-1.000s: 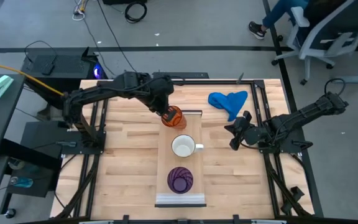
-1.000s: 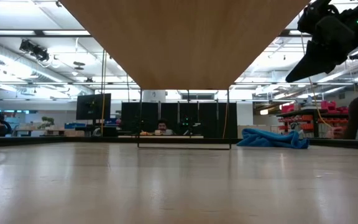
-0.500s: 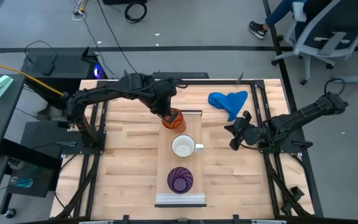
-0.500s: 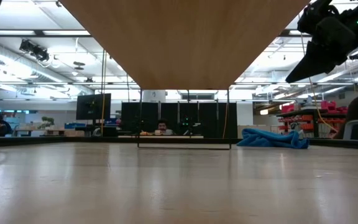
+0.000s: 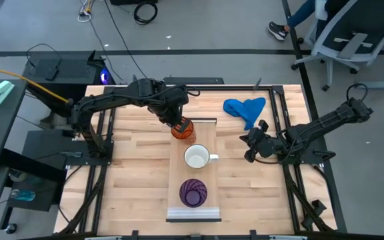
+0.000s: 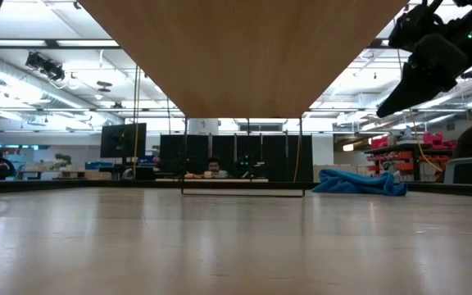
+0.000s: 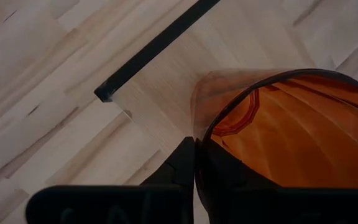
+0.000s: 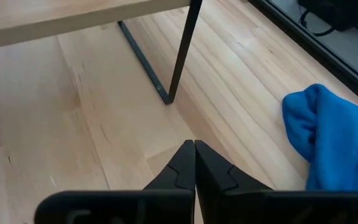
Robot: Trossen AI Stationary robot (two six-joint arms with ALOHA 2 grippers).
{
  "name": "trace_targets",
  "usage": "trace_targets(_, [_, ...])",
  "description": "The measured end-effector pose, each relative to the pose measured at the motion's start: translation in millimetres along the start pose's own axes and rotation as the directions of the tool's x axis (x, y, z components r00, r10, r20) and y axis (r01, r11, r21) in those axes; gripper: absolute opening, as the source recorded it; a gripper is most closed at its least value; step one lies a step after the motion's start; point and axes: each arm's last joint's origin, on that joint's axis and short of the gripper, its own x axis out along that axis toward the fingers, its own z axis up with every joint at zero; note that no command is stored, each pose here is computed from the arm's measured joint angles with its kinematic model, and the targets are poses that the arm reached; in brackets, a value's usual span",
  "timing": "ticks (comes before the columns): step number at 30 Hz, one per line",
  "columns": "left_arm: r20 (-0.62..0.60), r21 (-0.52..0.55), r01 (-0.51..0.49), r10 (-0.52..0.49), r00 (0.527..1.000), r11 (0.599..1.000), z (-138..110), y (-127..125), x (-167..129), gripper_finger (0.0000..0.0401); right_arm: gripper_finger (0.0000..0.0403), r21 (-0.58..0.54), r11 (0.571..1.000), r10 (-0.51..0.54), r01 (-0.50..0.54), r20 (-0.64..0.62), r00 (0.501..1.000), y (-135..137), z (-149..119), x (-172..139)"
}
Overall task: Stack small to large cups/mugs on shelf
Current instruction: Put the orange cup on the shelf
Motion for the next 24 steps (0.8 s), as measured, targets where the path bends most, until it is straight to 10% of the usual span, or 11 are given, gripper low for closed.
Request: trace_targets(24, [0.022,0.021,0.031,-0.031,0.999,0.999,2.6,-2.5,-0.1,0.0045,0.0008,-0.006,1.0,0.003,-0.003,0.006,1.0,0.4,0.6,-0.1])
